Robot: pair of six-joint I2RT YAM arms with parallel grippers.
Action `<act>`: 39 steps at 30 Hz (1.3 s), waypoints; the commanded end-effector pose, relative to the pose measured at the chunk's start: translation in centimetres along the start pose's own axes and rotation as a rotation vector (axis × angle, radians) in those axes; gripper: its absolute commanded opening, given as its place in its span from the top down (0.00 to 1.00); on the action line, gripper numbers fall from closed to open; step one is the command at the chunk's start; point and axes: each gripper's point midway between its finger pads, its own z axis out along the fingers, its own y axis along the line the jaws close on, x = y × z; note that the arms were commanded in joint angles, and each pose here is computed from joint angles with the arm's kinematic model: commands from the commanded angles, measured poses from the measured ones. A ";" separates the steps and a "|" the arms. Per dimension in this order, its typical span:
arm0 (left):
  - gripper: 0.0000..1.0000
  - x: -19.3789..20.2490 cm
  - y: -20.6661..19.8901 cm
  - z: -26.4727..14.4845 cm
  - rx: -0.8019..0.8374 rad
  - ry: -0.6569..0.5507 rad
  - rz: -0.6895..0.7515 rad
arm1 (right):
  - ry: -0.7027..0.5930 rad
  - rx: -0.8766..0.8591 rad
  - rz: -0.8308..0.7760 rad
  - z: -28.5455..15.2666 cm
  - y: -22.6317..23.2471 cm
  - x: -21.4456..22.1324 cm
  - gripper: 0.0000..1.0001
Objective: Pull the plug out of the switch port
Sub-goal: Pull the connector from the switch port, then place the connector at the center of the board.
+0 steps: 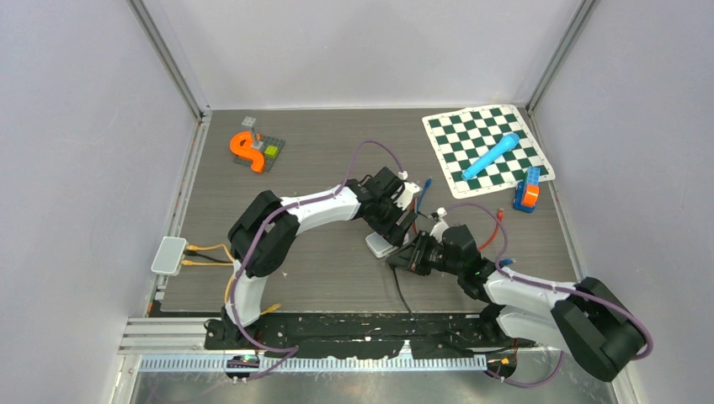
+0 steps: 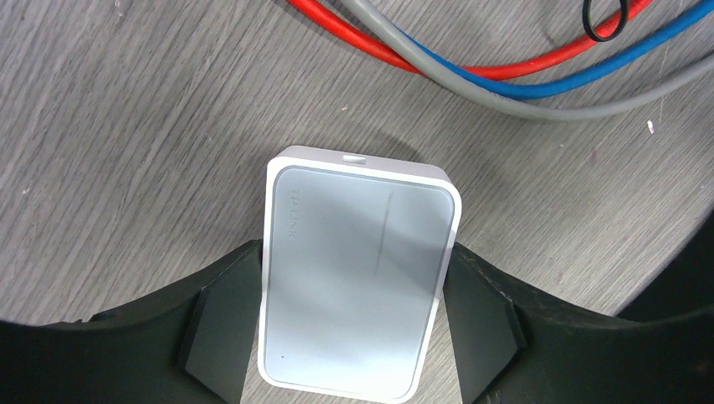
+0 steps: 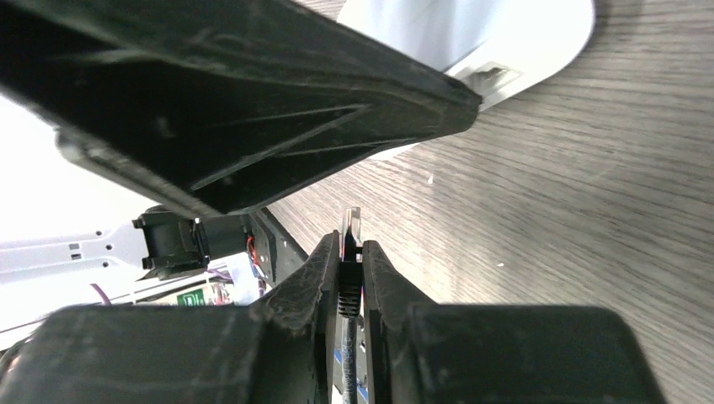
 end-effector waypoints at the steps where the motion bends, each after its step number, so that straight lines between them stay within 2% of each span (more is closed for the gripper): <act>1: 0.44 -0.5 -0.6 -0.5 0.044 -0.040 0.037 | -0.099 -0.083 -0.100 -1.1 3.1 -2.1 0.95; 3: 0.31 -0.5 -0.7 -0.5 0.055 -0.047 0.040 | -0.121 -0.043 -0.108 -1.7 2.5 -2.3 0.95; 8: 0.21 -1.1 -1.0 -0.9 0.063 -0.066 0.040 | -0.222 0.048 -0.099 -3.1 1.2 -3.7 0.95; 11: 0.19 -1.3 -1.1 -1.1 0.064 -0.071 0.039 | -0.282 0.110 -0.068 -3.9 -0.3 -4.2 0.95; 16: 0.17 -0.8 -0.9 -1.2 0.055 -0.063 0.039 | -0.426 0.101 -0.027 -5.4 -0.6 -5.9 0.95; 21: 0.11 -1.4 -0.5 -2.7 0.008 -0.152 0.023 | -0.523 0.044 -0.034 -6.7 0.9 -7.5 0.95; 27: 0.06 -3.4 0.2 -6.6 -0.084 -0.310 -0.004 | -0.546 -0.043 -0.090 -7.2 3.9 -8.3 0.95; 30: 0.05 -3.4 1.2 -8.4 -0.155 -0.367 -0.016 | -0.510 -0.125 -0.165 -7.2 6.8 -8.3 0.95; 32: 0.03 -3.3 1.9 -10.1 -0.206 -0.410 -0.040 | -0.491 -0.117 -0.215 -7.1 7.7 -8.5 0.95; 34: 0.01 -2.9 1.5 -11.1 -0.184 -0.439 -0.057 | -0.505 -0.073 -0.211 -6.9 7.7 -9.3 0.95; 39: 0.01 -1.6 -3.3 -13.0 0.070 -0.477 -0.079 | -0.570 0.025 -0.168 -6.5 6.6 -11.3 0.95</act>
